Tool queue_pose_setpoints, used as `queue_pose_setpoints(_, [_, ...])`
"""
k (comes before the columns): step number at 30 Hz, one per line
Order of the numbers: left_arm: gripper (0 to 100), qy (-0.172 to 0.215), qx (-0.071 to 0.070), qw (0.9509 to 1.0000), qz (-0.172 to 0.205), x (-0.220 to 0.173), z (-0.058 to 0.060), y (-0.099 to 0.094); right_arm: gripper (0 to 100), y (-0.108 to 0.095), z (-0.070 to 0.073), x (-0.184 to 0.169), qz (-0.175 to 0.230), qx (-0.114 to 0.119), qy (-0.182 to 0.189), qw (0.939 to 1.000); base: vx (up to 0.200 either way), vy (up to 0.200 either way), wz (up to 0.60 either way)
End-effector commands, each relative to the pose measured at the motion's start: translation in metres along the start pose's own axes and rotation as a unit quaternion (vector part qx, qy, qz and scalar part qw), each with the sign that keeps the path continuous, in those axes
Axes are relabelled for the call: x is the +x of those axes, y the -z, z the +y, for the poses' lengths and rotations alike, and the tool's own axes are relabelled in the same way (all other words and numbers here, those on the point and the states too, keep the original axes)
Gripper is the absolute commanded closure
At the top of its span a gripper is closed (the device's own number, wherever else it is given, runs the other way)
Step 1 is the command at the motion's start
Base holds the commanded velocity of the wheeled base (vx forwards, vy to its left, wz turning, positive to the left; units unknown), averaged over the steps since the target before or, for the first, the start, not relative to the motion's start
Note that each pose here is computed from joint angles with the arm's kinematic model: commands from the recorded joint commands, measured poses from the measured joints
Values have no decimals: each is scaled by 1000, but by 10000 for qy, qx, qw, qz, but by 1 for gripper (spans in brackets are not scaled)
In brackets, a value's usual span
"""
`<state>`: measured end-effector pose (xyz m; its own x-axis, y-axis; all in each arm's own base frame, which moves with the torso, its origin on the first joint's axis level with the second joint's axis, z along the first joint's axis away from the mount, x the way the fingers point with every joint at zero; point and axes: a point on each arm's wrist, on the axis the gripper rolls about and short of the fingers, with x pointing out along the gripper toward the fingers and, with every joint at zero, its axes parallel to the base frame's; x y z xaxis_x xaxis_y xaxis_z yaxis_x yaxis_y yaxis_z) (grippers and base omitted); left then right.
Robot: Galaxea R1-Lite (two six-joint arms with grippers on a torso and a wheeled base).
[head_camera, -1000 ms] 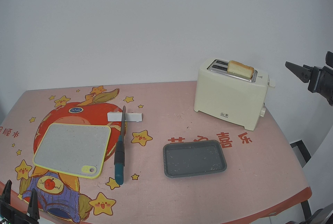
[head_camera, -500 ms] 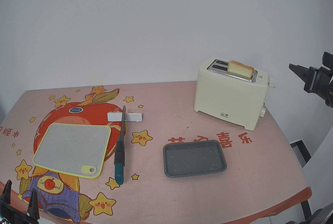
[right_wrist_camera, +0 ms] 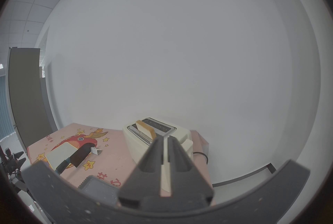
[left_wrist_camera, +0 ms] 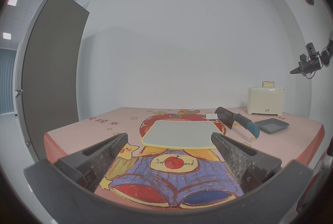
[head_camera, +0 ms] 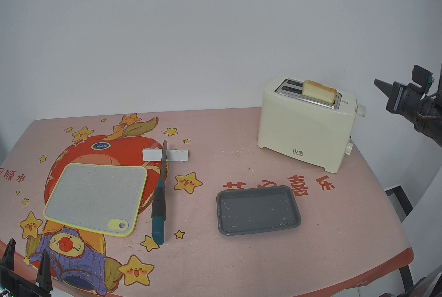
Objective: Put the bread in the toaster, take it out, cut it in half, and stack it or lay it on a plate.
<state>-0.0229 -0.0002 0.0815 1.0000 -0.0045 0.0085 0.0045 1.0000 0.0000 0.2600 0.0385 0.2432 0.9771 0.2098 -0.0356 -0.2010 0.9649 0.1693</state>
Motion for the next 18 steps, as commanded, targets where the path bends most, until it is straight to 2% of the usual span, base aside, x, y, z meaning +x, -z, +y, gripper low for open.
queue_pose_setpoints(1, [0,1,0,10000,50,1,0,5,100,33,-13,52,-233,216,103,9994,0,0,0])
queue_pose_setpoints(4, [0,1,0,10000,58,1,0,5,100,32,-18,58,-535,194,216,9981,0,0,0])
queue_pose_setpoints(6, [0,1,0,10000,50,1,0,5,100,30,-18,57,-562,193,234,9980,0,0,0])
queue_pose_setpoints(12, [0,1,0,10000,50,1,0,5,100,30,-19,56,-542,187,254,9980,0,0,0])
queue_pose_setpoints(18, [0,1,0,10000,50,1,0,5,100,30,-21,48,-355,162,346,9986,0,0,0])
